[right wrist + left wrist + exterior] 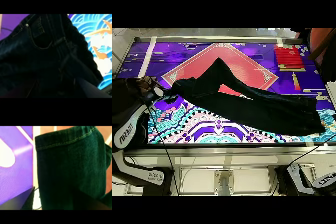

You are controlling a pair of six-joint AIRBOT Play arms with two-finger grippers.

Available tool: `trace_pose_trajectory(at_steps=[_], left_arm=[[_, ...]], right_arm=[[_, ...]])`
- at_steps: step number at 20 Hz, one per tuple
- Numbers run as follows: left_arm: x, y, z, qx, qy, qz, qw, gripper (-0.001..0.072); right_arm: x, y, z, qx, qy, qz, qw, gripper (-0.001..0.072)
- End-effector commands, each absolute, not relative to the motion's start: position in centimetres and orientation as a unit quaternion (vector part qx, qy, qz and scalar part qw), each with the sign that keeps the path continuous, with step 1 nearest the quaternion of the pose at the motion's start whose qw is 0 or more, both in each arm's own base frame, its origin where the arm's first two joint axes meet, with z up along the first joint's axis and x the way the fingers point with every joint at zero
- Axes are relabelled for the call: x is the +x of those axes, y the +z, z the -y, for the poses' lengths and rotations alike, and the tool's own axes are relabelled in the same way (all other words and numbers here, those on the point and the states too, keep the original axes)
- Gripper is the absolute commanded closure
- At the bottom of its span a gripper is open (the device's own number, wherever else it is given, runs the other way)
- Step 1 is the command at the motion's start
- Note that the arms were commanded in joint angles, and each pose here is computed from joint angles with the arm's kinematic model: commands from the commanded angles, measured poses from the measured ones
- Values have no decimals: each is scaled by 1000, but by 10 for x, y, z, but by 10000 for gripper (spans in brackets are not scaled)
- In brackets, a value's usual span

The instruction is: Fold the clothes and pants, and hang the long-sleeved shirts on hangers.

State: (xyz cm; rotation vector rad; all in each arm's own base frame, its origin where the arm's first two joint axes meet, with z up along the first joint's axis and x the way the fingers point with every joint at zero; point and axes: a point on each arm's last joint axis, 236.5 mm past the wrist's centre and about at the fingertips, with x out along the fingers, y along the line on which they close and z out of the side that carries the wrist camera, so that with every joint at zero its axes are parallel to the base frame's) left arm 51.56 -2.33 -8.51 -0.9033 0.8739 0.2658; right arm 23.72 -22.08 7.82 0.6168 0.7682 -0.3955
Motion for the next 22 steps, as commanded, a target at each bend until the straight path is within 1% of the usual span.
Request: trace_pose_trajectory(at_steps=[1, 3, 4, 7, 8, 9, 10, 11, 12, 13, 15, 18, 19, 21, 22], left_arm=[[536, -86, 23, -424, 121, -395, 806, 352], [550, -81, 27, -423, 114, -389, 811, 625], [554, -78, 27, -420, 110, -385, 814, 691], [553, -62, 22, -387, 90, -394, 829, 692], [546, -51, 13, -362, 85, -401, 837, 693], [533, -38, -2, -313, 86, -417, 849, 693], [512, -28, -18, -262, 93, -444, 851, 693], [481, -20, -39, -198, 113, -484, 845, 694], [448, -16, -56, -141, 134, -519, 832, 693], [413, -15, -69, -99, 153, -547, 817, 693], [351, -31, -64, -95, 157, -576, 797, 693], [257, -80, -31, -128, 140, -626, 756, 692], [232, -92, -26, -142, 149, -635, 745, 693], [200, -105, -29, -152, 173, -635, 737, 692], [196, -104, -36, -152, 190, -624, 743, 692]], right_arm=[[243, 85, 214, 306, -172, -359, 865, 251], [243, 85, 211, 309, -168, -358, 865, 251], [243, 85, 209, 311, -164, -361, 864, 251], [237, 81, 209, 304, -167, -375, 859, 251], [231, 78, 213, 292, -177, -389, 856, 251], [224, 75, 217, 279, -186, -402, 852, 251], [218, 72, 220, 273, -194, -411, 848, 251], [214, 70, 223, 273, -200, -414, 845, 251], [212, 70, 226, 275, -206, -413, 844, 251], [209, 70, 228, 277, -210, -412, 843, 251], [208, 69, 228, 277, -211, -413, 842, 251], [207, 69, 227, 277, -209, -416, 840, 251], [207, 68, 227, 277, -209, -417, 840, 251], [206, 68, 227, 276, -210, -418, 840, 251], [204, 66, 227, 273, -212, -423, 838, 251]])
